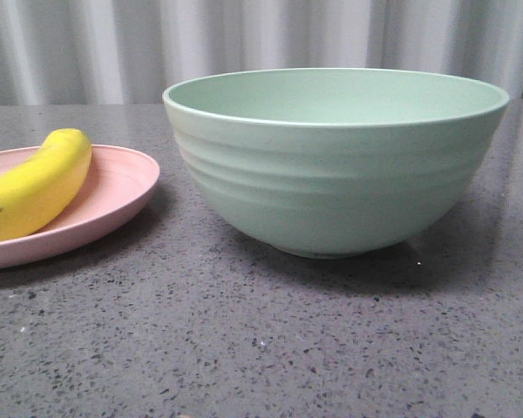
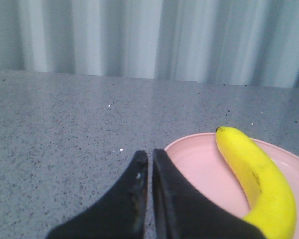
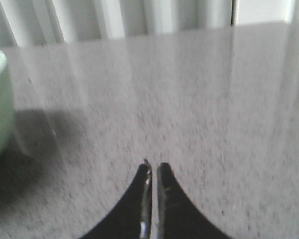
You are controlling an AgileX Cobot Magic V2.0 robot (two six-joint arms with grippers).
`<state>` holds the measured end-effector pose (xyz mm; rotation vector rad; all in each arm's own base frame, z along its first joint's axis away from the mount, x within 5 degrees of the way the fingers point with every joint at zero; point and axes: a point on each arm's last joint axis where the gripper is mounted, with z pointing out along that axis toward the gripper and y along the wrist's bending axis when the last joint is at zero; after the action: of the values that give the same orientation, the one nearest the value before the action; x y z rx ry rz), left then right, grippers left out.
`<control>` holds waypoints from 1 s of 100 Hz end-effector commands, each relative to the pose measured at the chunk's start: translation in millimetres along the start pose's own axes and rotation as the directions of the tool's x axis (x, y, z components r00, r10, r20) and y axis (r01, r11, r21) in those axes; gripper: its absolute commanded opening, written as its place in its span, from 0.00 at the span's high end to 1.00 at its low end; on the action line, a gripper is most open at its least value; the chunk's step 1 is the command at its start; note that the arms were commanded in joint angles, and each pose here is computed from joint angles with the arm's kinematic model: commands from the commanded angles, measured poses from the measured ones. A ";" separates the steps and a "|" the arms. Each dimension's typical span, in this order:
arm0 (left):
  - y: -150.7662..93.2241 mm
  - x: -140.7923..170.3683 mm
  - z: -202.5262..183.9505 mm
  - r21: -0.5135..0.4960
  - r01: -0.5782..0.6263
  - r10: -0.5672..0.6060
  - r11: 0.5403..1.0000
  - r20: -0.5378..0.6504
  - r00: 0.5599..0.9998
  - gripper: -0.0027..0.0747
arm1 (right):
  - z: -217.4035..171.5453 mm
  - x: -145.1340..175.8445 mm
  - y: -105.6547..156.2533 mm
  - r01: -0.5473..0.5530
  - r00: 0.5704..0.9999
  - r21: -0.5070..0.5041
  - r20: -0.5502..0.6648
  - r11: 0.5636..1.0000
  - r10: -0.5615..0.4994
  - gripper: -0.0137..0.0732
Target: Transfer banana from pink plate to green bowl
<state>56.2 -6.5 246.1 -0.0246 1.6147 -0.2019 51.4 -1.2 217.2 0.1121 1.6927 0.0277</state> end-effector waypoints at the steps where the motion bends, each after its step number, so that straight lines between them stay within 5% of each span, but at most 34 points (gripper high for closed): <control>1: -4.2 -28.1 6.2 0.016 0.013 -0.015 1.000 0.097 0.995 0.99 | -1.4 -30.6 2.0 0.000 0.998 0.003 0.069 1.000 0.000 0.93; 23: -4.7 -32.0 22.9 0.013 0.013 -0.015 1.000 0.083 0.996 0.99 | 7.9 -58.7 5.3 -0.003 0.996 0.000 -0.089 1.000 0.003 0.93; 43: -4.3 -29.4 32.7 0.006 0.014 -0.014 1.000 0.041 0.999 0.98 | 21.6 -82.5 5.7 -0.037 0.999 0.001 0.025 0.999 0.037 0.93; 70: -4.7 -33.0 37.3 0.012 0.026 -0.027 1.000 0.079 0.997 0.39 | 26.3 -81.1 5.4 -0.038 0.999 0.004 0.002 0.999 0.038 0.93; 100: -12.4 -55.5 48.6 0.040 0.025 -0.025 0.999 0.000 1.000 0.41 | 26.3 -81.1 5.4 -0.038 0.999 0.004 0.002 0.999 0.038 0.93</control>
<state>98.8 -12.7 276.6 -0.0232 1.6467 -0.2169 84.8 -2.8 276.4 0.1454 1.7894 0.0659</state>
